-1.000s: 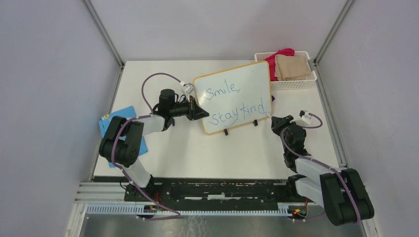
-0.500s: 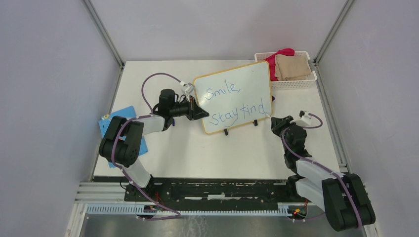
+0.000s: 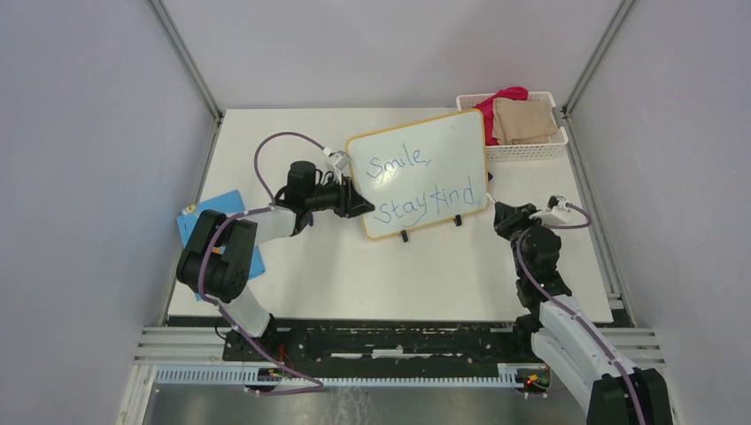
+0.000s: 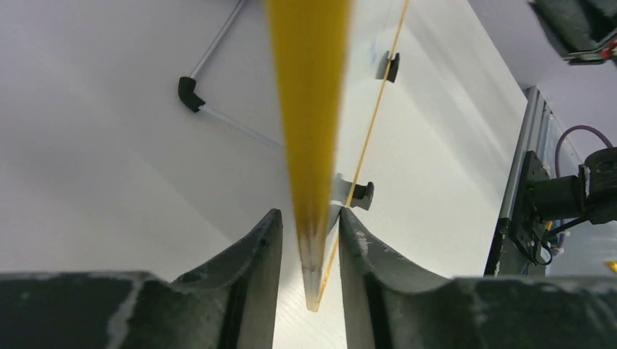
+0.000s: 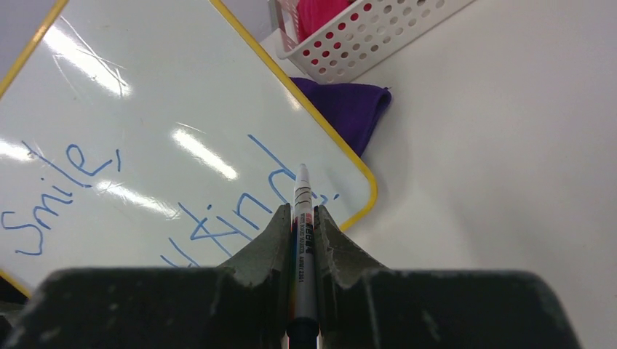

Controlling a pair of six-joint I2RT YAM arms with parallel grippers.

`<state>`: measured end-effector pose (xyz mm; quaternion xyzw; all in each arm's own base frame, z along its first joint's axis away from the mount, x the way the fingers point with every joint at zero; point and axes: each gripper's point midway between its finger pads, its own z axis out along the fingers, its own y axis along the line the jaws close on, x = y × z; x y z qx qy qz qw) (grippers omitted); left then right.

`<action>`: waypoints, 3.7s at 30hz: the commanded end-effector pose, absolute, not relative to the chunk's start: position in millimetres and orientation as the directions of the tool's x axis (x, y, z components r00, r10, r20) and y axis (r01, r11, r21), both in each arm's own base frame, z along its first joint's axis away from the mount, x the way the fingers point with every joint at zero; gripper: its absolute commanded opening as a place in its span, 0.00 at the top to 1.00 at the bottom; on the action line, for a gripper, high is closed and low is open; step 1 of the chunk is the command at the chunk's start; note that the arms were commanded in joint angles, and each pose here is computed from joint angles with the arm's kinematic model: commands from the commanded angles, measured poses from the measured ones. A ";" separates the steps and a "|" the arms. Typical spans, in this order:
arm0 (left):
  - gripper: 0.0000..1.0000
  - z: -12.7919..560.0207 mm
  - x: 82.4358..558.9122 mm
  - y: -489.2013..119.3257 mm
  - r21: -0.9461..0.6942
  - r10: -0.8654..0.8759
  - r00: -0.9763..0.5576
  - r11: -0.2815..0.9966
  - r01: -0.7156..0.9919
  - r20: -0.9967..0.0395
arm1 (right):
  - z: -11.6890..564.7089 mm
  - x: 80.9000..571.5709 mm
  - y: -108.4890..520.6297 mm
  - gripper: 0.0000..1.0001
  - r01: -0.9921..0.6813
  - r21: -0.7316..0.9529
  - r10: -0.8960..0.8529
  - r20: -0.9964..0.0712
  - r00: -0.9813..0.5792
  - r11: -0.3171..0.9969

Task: Write a sentence on the whiteboard
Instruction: Write a sentence on the whiteboard, then close the whiteboard marker at the center of the board.

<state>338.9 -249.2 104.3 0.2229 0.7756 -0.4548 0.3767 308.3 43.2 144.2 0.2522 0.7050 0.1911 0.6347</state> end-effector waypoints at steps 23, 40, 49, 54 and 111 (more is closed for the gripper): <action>0.00 138.7 333.4 -85.7 -0.151 -0.197 -0.597 0.980 -0.127 -0.778 | 254.0 283.5 97.4 1.00 -0.221 0.360 0.369 -0.930 -0.003 0.906; 0.15 46.2 344.6 -72.5 0.048 -0.205 -0.855 0.965 -0.258 -0.476 | 268.7 279.6 105.9 1.00 -0.270 0.315 0.330 -0.944 0.011 0.910; 0.31 24.9 350.1 -74.9 0.062 -0.212 -0.882 0.963 -0.261 -0.420 | 267.4 279.5 108.1 1.00 -0.276 0.315 0.330 -0.944 0.010 0.908; 0.44 16.6 351.0 -71.2 0.077 -0.228 -0.885 0.956 -0.281 -0.405 | 265.0 279.5 108.2 1.00 -0.275 0.312 0.327 -0.945 0.007 0.909; 0.98 310.7 321.8 -109.9 -0.498 -0.423 -0.406 0.862 0.095 -0.810 | 396.2 266.2 144.5 1.00 -0.503 0.199 0.336 -0.921 0.198 0.841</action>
